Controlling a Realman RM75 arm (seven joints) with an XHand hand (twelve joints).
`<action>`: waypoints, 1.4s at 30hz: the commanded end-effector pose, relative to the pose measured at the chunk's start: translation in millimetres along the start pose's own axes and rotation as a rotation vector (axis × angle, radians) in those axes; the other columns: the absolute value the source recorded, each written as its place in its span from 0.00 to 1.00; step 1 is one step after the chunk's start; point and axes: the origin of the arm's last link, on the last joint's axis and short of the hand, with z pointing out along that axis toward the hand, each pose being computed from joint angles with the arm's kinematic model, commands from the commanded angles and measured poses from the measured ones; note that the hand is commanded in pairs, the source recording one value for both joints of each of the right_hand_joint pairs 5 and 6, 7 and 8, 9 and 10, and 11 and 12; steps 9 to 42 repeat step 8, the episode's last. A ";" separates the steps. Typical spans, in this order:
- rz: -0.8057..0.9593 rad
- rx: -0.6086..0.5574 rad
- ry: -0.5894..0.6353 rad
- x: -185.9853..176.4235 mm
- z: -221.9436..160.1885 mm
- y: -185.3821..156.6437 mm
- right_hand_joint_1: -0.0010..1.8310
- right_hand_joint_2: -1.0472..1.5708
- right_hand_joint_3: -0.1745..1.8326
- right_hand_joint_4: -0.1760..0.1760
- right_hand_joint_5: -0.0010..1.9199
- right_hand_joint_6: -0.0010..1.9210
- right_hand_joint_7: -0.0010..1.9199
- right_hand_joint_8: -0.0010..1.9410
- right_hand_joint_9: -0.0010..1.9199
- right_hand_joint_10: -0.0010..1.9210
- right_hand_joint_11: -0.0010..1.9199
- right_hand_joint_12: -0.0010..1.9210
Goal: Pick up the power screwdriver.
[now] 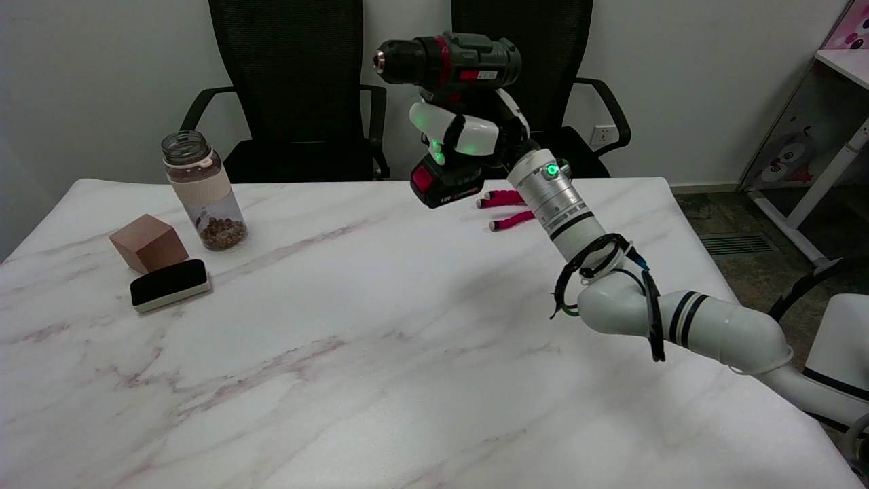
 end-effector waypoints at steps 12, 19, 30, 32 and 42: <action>0.003 -0.081 -0.079 -41.4 -9.8 11.7 0.51 0.78 0.51 1.00 0.78 0.78 0.78 0.77 0.97 0.97 0.97 0.97; 0.003 -0.081 -0.079 -41.4 -9.8 11.7 0.51 0.78 0.51 1.00 0.78 0.78 0.78 0.77 0.97 0.97 0.97 0.97; 0.003 -0.081 -0.079 -41.4 -9.8 11.7 0.51 0.78 0.51 1.00 0.78 0.78 0.78 0.77 0.97 0.97 0.97 0.97; 0.003 -0.081 -0.079 -41.4 -9.8 11.7 0.51 0.78 0.51 1.00 0.78 0.78 0.78 0.77 0.97 0.97 0.97 0.97; 0.003 -0.081 -0.079 -41.4 -9.8 11.7 0.51 0.78 0.51 1.00 0.78 0.78 0.78 0.77 0.97 0.97 0.97 0.97</action>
